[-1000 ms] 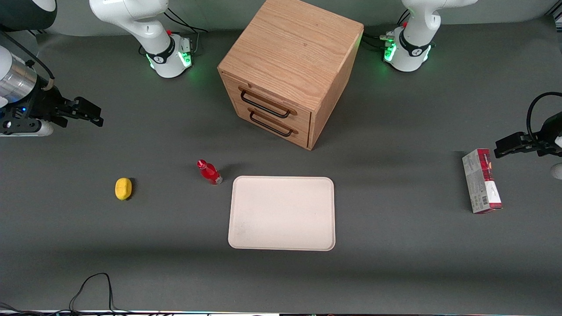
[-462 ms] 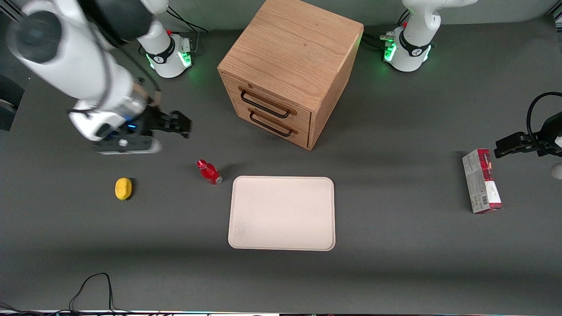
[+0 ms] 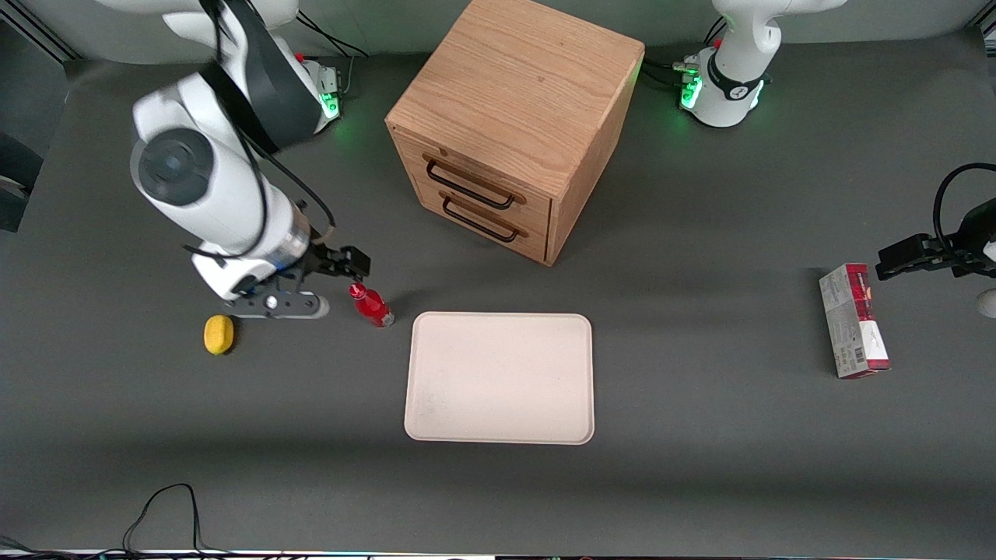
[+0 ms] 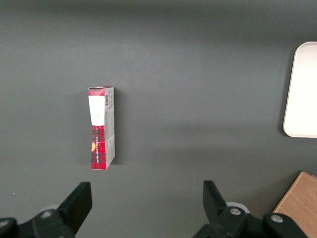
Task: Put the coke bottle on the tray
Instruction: 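Move the right gripper down over the red Coca-Cola bottle, then close the right gripper around the bottle's body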
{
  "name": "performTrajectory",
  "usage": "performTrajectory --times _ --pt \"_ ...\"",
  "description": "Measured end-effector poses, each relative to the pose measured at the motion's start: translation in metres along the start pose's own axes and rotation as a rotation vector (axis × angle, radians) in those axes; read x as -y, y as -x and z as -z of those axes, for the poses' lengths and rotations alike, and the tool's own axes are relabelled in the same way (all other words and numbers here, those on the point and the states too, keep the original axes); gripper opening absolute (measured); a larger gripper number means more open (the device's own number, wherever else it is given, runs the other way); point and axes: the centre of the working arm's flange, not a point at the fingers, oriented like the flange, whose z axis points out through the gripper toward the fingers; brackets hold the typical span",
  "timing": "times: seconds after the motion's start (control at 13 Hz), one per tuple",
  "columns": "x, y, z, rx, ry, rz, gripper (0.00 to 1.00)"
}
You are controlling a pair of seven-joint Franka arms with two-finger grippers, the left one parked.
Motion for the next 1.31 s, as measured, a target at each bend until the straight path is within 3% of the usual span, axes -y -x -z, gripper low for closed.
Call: performTrajectory --times 0.15,0.31,0.85,1.0,1.31 --pt "0.001 0.005 -0.059 -0.025 -0.014 0.009 1.0" --pt "-0.003 0.015 -0.097 -0.035 0.002 0.028 1.0" --pt "-0.014 0.033 -0.135 -0.01 0.039 0.044 0.99" --pt "-0.015 0.034 -0.139 -0.01 0.039 0.044 0.84" --pt "-0.018 0.032 -0.138 -0.023 0.042 0.044 0.33"
